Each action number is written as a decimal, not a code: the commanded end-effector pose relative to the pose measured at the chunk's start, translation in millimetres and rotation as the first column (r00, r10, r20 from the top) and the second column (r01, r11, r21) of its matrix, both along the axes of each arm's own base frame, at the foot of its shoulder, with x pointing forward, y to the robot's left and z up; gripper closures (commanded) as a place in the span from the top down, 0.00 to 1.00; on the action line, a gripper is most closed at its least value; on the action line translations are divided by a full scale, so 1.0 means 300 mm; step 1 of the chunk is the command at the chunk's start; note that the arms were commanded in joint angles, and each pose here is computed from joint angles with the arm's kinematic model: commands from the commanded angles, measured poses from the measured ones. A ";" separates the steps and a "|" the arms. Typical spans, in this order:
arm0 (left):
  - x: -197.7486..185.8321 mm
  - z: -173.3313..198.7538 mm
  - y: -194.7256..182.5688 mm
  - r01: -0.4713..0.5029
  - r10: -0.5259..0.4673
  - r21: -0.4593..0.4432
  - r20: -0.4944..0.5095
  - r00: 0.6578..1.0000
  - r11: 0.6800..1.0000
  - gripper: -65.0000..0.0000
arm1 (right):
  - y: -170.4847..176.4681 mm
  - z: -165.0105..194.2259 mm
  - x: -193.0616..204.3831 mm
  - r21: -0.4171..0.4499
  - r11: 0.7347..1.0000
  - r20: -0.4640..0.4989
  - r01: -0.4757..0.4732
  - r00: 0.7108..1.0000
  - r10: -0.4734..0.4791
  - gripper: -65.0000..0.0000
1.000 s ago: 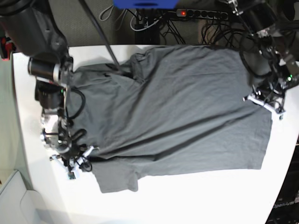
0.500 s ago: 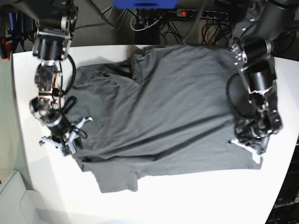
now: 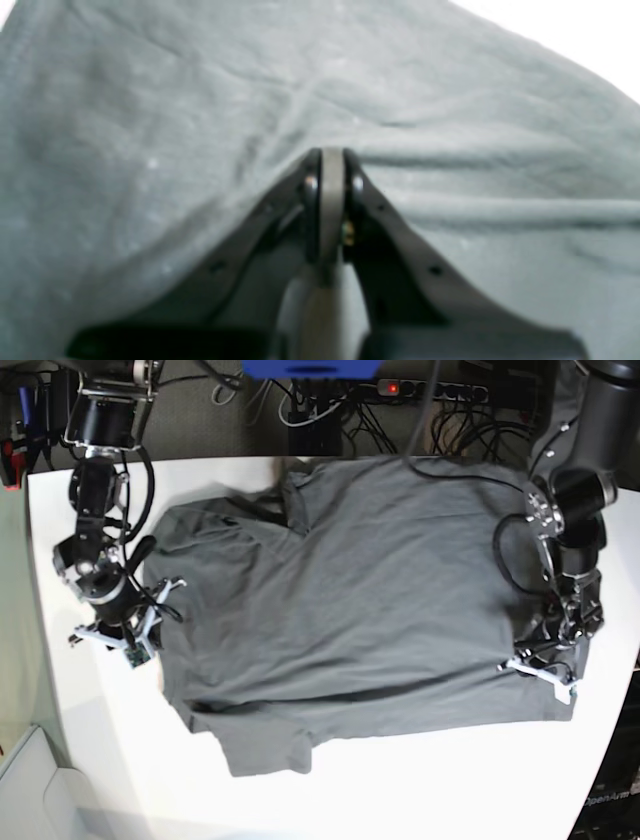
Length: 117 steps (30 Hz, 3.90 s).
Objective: Layout the t-shirt on the table in an organized manner, then fold the t-shirt properly
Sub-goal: 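Move both grippers to the shirt's shoulder corners and grasp them, then lift the shoulder edge with both grippers and fold it over toward the hem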
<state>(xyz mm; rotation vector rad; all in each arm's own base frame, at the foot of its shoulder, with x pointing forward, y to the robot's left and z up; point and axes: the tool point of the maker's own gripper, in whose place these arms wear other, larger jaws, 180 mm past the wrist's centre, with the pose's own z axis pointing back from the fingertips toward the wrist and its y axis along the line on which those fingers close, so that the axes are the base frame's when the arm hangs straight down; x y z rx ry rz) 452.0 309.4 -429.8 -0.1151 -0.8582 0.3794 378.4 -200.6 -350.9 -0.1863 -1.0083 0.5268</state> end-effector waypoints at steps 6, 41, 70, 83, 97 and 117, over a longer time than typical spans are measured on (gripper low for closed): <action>0.023 0.069 0.105 -0.033 0.034 0.065 -0.014 0.999 0.997 0.01 | 0.024 -0.011 -0.057 -0.003 0.998 -0.019 -0.061 0.998 0.061 0.17; -0.834 0.247 0.154 0.012 0.110 0.369 -0.308 0.945 0.929 0.69 | 0.040 -0.056 -0.344 -0.108 0.993 -0.255 0.049 0.964 -0.075 0.58; -0.901 -0.048 0.149 -0.052 0.118 0.196 -0.346 0.931 0.979 0.52 | 0.047 -0.130 -0.448 -0.102 0.994 -0.334 0.048 0.939 -0.079 0.58; -0.901 -0.051 0.141 -0.052 0.117 0.189 -0.349 0.930 0.981 0.10 | 0.128 -0.165 -0.495 -0.081 0.996 -0.373 -0.024 0.928 -0.008 0.58; -0.908 -0.052 0.142 -0.050 0.117 0.191 -0.354 0.928 0.980 0.09 | 0.202 -0.244 -0.498 -0.044 0.996 -0.433 -0.083 0.900 0.056 0.58; -0.785 0.076 0.167 -0.060 0.121 0.244 -0.242 0.963 0.968 0.09 | 0.101 -0.203 -0.395 -0.122 0.989 -0.390 -0.087 0.920 0.033 0.00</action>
